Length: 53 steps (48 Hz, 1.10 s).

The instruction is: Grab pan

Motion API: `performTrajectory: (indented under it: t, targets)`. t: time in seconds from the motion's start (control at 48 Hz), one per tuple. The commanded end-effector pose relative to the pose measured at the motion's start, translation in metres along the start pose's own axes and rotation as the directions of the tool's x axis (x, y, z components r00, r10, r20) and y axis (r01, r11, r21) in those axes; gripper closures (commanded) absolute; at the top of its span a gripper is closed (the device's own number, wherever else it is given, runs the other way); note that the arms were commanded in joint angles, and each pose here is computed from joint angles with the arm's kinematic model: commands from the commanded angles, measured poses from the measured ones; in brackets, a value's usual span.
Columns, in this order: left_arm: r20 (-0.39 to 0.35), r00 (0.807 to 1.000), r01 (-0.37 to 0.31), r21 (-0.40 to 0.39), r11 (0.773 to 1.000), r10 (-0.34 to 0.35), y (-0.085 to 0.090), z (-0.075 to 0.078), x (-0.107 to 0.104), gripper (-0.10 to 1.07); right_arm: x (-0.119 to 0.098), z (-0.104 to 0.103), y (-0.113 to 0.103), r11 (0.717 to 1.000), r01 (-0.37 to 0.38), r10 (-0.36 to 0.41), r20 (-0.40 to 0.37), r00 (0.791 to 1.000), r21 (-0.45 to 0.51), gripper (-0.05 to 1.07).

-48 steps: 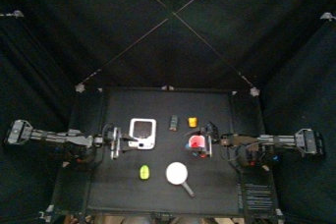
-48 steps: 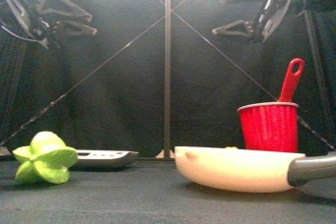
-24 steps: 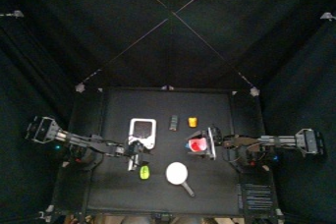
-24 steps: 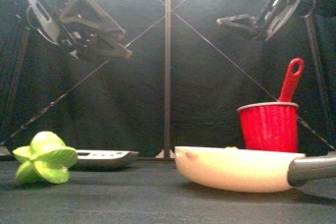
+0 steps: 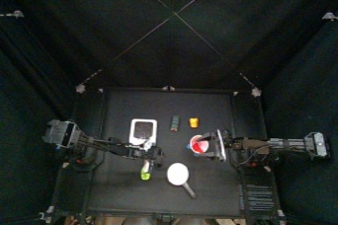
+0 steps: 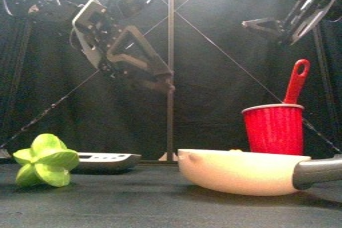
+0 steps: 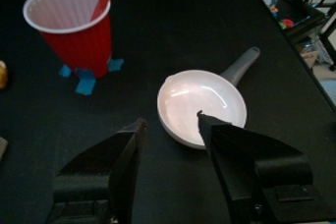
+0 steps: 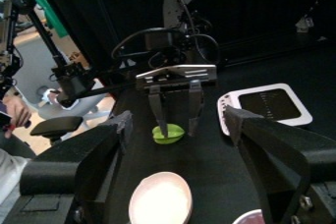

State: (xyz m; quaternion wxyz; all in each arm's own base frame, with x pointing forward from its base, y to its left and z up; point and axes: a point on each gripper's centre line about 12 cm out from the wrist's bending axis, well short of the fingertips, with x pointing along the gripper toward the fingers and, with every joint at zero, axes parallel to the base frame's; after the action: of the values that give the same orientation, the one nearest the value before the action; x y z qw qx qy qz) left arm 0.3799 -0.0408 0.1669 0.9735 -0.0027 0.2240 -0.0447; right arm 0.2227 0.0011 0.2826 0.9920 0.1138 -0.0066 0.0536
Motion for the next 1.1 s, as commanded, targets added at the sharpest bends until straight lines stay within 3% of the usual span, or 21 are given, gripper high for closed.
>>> performTrajectory:
  t: [0.0,0.167,0.375,0.562,0.771,1.083]
  targets:
    - [-0.010,1.000,-0.024,-0.079,0.997,0.023,0.003,0.010,0.011,0.14,-0.001,0.004,0.001,1.000,-0.008,0.008,0.021,1.000,0.000,-0.01]
    - [-0.124,0.992,-0.057,-0.195,0.979,0.033,0.004,0.004,0.029,0.15,-0.002,0.003,0.000,1.000,-0.002,0.001,0.022,1.000,0.016,-0.01]
    - [-0.252,0.968,-0.061,-0.250,0.966,-0.004,0.001,0.005,0.042,0.15,-0.002,0.001,-0.001,1.000,0.002,-0.002,0.018,1.000,0.018,-0.01]
    - [-0.256,0.967,-0.054,-0.251,0.967,-0.012,-0.001,0.011,0.053,0.15,-0.003,0.000,-0.001,1.000,0.004,-0.005,0.016,1.000,0.020,-0.01]
    - [-0.279,0.960,-0.058,-0.209,0.976,-0.003,0.002,-0.001,0.067,0.15,-0.003,0.000,-0.003,1.000,0.012,-0.012,0.015,1.000,0.020,-0.01]
    - [-0.298,0.955,-0.070,-0.208,0.976,0.005,0.006,-0.012,0.080,0.15,-0.004,-0.001,-0.007,0.999,0.029,-0.029,0.014,0.999,0.024,-0.01]
